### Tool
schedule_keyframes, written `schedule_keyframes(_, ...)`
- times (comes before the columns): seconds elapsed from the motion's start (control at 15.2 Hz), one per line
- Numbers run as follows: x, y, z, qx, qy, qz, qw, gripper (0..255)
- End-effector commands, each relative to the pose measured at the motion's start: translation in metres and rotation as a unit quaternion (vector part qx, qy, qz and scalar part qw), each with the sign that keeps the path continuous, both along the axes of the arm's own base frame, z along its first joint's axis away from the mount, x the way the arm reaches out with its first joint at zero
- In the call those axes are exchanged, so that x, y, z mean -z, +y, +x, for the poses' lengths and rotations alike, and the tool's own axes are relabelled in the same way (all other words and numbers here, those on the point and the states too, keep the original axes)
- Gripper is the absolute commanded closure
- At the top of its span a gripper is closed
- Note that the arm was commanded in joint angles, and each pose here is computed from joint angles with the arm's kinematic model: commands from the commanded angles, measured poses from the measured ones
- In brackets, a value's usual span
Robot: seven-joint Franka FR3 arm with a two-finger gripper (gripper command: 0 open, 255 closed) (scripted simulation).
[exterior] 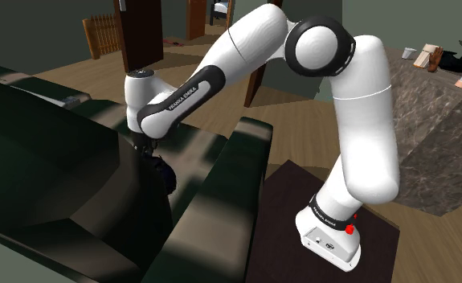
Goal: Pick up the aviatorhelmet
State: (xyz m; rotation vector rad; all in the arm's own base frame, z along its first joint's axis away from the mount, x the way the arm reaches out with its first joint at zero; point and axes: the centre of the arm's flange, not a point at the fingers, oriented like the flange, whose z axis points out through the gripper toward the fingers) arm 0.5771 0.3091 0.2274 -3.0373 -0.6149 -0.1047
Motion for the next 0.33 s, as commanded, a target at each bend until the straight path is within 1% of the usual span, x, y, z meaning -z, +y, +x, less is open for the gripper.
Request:
schedule_keyframes(0.0, -0.011, 0.001, 0.0, 0.0, 0.0, 0.0, 1.0, 255)
schedule_keyframes(0.13, -0.022, 0.001, 0.0, 0.0, 0.0, 0.0, 1.0, 255)
schedule_keyframes(0.26, -0.022, 0.001, 0.0, 0.0, 0.0, 0.0, 1.0, 255)
